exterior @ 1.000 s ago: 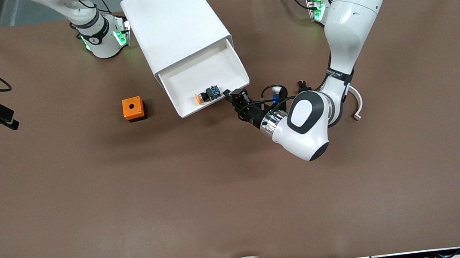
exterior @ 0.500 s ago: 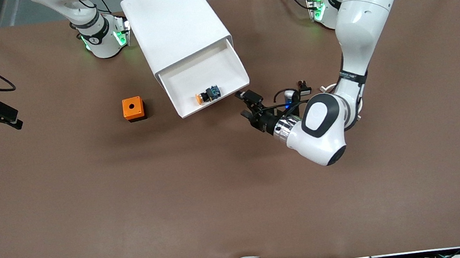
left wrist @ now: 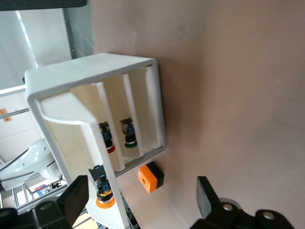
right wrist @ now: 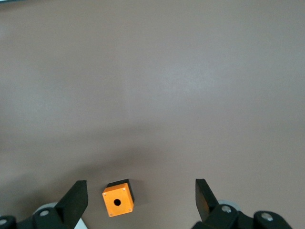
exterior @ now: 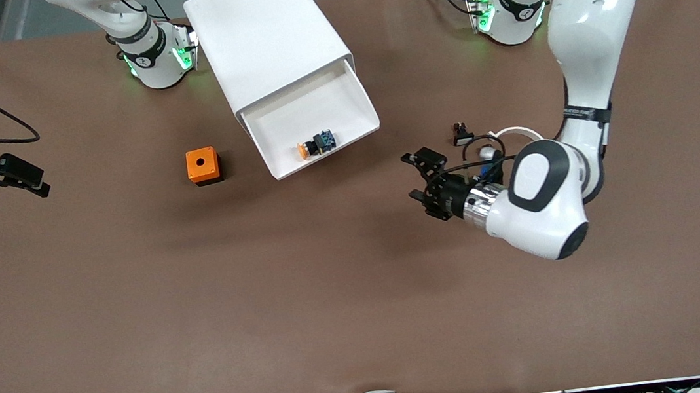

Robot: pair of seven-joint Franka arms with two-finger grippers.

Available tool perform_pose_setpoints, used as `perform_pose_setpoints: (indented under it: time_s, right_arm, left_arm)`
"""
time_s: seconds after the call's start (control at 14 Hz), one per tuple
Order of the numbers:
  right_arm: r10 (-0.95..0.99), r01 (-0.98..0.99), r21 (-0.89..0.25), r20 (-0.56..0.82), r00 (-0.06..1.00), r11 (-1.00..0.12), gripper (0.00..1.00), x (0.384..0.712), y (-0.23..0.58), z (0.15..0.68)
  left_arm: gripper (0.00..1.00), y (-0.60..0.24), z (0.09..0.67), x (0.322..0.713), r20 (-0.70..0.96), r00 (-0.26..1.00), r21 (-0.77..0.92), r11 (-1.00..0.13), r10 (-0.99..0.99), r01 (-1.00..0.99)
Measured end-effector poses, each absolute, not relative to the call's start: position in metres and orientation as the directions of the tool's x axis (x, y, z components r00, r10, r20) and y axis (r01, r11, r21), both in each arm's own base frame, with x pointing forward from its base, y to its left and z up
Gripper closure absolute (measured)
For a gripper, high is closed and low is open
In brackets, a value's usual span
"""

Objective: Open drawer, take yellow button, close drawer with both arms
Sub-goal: 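Release the drawer with the left gripper while the right gripper starts reaching, then reach the right gripper into the open drawer toward the yellow button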

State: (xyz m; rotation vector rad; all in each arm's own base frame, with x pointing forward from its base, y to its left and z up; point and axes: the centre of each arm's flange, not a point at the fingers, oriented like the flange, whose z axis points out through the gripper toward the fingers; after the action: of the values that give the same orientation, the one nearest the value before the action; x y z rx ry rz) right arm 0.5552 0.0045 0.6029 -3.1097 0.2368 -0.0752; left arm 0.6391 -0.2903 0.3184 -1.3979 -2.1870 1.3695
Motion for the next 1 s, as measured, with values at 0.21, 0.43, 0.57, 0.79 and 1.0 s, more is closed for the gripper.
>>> perform_pose_setpoints:
  time_s: [0.21, 0.43, 0.57, 0.79, 1.0]
  right_arm:
    - [-0.229, -0.228, -0.029, 0.033, 0.973, -0.973, 0.0, 0.555, 0.027, 0.6]
    - [-0.302, -0.301, -0.029, 0.018, 0.953, -0.953, 0.0, 0.556, 0.056, 0.594]
    - [-0.356, -0.356, -0.037, 0.004, 0.934, -0.934, 0.0, 0.555, 0.078, 0.59]
    - [-0.429, -0.43, -0.056, -0.027, 0.903, -0.901, 0.0, 0.553, 0.104, 0.584]
    - [-0.479, -0.482, -0.052, -0.052, 0.876, -0.875, 0.0, 0.552, 0.134, 0.573]
  left_arm:
    - [0.0, -0.259, 0.318, 0.644, -0.26, -0.412, -0.704, 0.12, 0.873, 0.7]
    - [0.0, -0.251, 0.33, 0.643, -0.223, -0.262, -0.613, 0.074, 0.939, 0.787]
    - [0.0, -0.245, 0.34, 0.644, -0.234, -0.198, -0.575, 0.029, 0.952, 0.818]
    - [0.0, -0.229, 0.341, 0.65, -0.302, -0.078, -0.522, -0.096, 0.95, 0.847]
    - [0.0, -0.21, 0.35, 0.656, -0.359, 0.085, -0.44, -0.249, 0.93, 0.863]
